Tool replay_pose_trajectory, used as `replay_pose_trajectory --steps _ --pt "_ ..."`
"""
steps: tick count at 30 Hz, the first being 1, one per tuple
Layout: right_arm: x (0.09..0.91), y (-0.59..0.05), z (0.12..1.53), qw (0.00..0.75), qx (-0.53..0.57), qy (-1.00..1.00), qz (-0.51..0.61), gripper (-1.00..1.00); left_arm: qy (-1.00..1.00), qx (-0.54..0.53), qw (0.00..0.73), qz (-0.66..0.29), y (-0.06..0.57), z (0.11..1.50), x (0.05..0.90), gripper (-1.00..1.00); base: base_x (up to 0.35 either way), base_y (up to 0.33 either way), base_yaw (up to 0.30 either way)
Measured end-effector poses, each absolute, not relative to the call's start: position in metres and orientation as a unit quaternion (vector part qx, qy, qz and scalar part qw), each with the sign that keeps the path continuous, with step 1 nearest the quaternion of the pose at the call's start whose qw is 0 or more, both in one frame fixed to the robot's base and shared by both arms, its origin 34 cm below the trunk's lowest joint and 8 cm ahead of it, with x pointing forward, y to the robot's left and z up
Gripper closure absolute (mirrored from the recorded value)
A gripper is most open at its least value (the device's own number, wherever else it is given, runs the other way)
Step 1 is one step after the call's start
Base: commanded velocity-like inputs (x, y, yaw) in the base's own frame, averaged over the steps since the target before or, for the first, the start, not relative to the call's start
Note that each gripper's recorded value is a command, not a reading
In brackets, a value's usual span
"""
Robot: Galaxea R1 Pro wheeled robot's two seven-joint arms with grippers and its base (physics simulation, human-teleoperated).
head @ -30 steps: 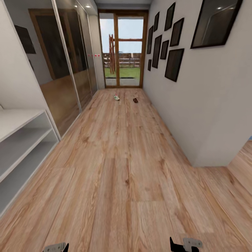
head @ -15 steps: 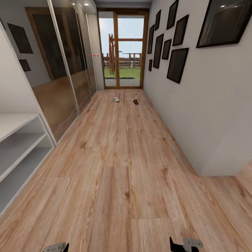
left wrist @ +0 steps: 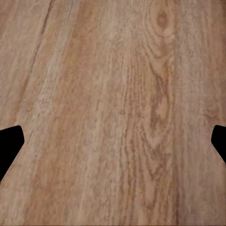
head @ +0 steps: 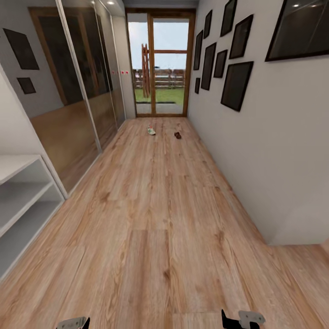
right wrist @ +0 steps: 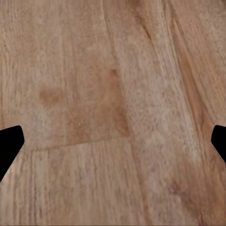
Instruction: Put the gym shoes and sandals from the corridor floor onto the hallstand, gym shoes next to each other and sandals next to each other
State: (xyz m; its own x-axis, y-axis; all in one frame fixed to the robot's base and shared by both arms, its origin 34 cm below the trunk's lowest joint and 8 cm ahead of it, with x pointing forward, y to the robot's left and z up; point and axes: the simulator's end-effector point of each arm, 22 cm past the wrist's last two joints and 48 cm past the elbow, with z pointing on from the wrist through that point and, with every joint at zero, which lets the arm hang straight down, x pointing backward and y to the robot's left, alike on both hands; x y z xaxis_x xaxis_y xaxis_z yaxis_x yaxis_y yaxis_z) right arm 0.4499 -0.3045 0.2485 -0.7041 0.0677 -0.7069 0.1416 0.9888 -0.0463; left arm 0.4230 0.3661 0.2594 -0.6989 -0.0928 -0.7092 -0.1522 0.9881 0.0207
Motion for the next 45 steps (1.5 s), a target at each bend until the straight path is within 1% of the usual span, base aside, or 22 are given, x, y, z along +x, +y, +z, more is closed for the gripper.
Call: replay_pose_trajectory --steps 45 --pt "0.4501 -0.3044 0.2484 0.380 0.056 0.922 -0.048 -1.00 0.921 -0.067 0.382 0.035 0.3606 0.2584 0.4227 -1.00 0.339 0.007 0.000"
